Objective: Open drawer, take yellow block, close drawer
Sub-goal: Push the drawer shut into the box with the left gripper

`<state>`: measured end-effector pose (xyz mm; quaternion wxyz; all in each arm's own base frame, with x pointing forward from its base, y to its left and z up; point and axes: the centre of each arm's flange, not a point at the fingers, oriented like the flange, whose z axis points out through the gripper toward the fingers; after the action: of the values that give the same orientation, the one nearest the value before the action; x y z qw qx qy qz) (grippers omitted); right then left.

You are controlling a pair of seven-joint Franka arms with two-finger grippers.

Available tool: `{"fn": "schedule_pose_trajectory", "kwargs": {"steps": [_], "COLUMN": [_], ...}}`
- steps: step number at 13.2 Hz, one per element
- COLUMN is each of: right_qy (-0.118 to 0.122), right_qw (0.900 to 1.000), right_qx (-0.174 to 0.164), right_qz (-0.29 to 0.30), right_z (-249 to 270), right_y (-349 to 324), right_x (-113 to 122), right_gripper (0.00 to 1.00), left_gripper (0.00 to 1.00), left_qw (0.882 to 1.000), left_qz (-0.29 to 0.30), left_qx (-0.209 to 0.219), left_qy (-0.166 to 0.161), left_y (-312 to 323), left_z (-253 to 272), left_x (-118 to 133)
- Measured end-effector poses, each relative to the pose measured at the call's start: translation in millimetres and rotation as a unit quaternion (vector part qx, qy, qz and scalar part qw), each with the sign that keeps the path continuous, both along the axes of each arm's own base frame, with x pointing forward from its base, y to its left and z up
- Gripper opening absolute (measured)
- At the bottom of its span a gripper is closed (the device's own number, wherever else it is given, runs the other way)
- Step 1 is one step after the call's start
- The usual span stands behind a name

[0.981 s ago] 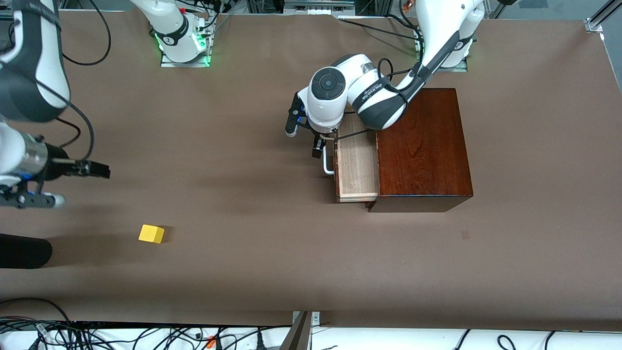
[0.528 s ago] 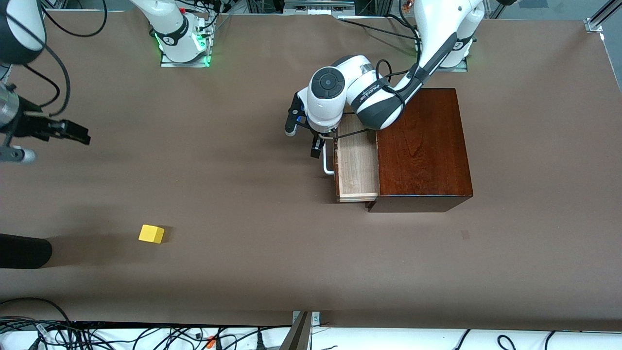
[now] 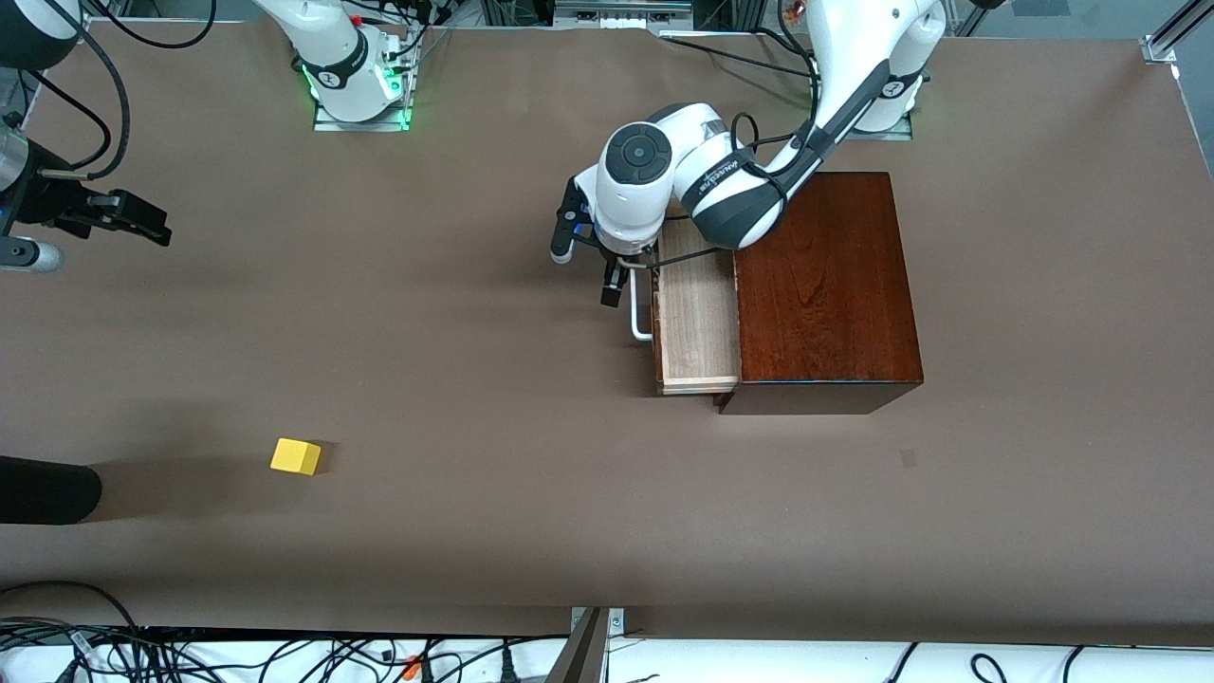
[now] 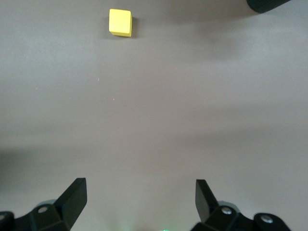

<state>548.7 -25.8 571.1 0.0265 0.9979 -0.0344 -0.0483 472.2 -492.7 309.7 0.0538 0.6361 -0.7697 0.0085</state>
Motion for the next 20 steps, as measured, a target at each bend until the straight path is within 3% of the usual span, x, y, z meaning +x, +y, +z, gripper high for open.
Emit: {"fn": "schedule_pose_trajectory", "kwargs": {"steps": [5,11,20], "right_qy": [-0.013,-0.008,-0.010], "right_qw": [1.000,1.000,1.000], "right_qx": [-0.001,0.000,0.027], "right_qz": [0.000,0.000,-0.002], "right_z": [17,16,17], "right_y": [0,0,7], "right_x": [5,5,6], "right_gripper": [1.00,1.00,1.00], "left_gripper": [1.00,1.00,1.00], "left_qw": [1.000,1.000,0.998], "left_qz": [0.001,-0.011,0.023], "left_qx": [0.002,0.020,0.061], "left_qy": [0.004,-0.003,0.028], "left_y": [-3,-1,21], "left_z": [-6,-15,-17], "left_x": [-6,-7,2]}}
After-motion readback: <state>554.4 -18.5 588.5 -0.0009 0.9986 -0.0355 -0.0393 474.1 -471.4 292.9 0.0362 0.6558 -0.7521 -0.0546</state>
